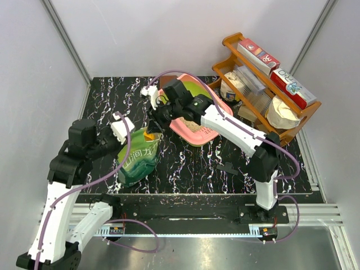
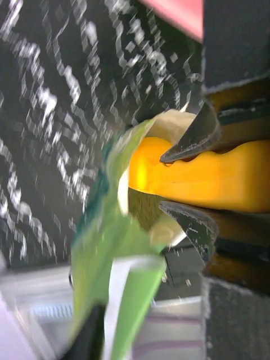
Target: Fill the litter box with clean litter
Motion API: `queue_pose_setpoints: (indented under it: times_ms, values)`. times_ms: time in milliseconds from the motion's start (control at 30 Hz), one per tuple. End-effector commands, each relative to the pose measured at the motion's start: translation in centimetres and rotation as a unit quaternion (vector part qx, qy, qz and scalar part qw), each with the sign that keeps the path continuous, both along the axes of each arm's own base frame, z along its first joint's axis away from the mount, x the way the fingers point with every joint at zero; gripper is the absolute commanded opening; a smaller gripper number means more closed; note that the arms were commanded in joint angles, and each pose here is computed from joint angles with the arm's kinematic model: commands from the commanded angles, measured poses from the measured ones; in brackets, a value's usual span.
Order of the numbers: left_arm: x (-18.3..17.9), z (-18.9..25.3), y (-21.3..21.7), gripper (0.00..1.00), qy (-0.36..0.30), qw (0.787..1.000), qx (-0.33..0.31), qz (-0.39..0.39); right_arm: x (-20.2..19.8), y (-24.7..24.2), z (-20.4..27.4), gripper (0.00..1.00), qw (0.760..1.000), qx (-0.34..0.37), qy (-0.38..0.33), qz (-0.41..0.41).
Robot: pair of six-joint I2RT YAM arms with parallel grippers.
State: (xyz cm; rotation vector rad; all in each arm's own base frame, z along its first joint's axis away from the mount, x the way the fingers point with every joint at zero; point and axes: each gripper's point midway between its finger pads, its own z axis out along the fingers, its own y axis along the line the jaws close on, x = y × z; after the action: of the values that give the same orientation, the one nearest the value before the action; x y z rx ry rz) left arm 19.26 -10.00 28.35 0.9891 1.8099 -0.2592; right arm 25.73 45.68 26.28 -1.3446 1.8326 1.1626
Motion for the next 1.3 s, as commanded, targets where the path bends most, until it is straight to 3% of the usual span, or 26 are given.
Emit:
queue_pose_setpoints:
  times_ms: [0, 100, 233, 567, 867, 1033, 1267]
  values:
    - [1.5, 11.2, -2.0, 0.0, -0.174, 0.982, -0.058, -0.044, 5.8, -3.0, 4.4, 0.0, 0.962, -0.02, -0.113, -0.248]
    - [1.5, 11.1, -2.2, 0.0, -0.172, 0.982, -0.057, -0.051, 6.8, -5.4, 4.7, 0.0, 0.945, -0.045, -0.158, -0.283]
    - [1.6, 8.5, -2.3, 0.0, -0.152, 0.985, -0.052, -0.057, 6.5, -6.6, 4.4, 0.0, 0.943, -0.063, -0.19, -0.267]
    - [2.1, 4.1, -2.0, 0.0, -0.121, 0.991, -0.037, -0.048, 2.5, -3.9, 1.2, 0.0, 0.981, -0.057, -0.134, -0.13]
    - [2.5, 4.0, -2.2, 0.01, -0.121, 0.991, -0.05, -0.04, 6.3, -2.9, -1.6, 0.0, 0.965, -0.114, -0.176, -0.155]
    - [2.7, 4.3, -2.4, 0.01, -0.118, 0.991, -0.055, -0.043, 6.6, -2.6, -5.1, 0.0, 0.965, -0.141, -0.121, -0.188]
    - [3.2, 4.2, -2.6, 0.02, -0.119, 0.99, -0.057, -0.044, 4.1, -3.1, -10.9, 0.0, 0.967, -0.187, -0.038, -0.167]
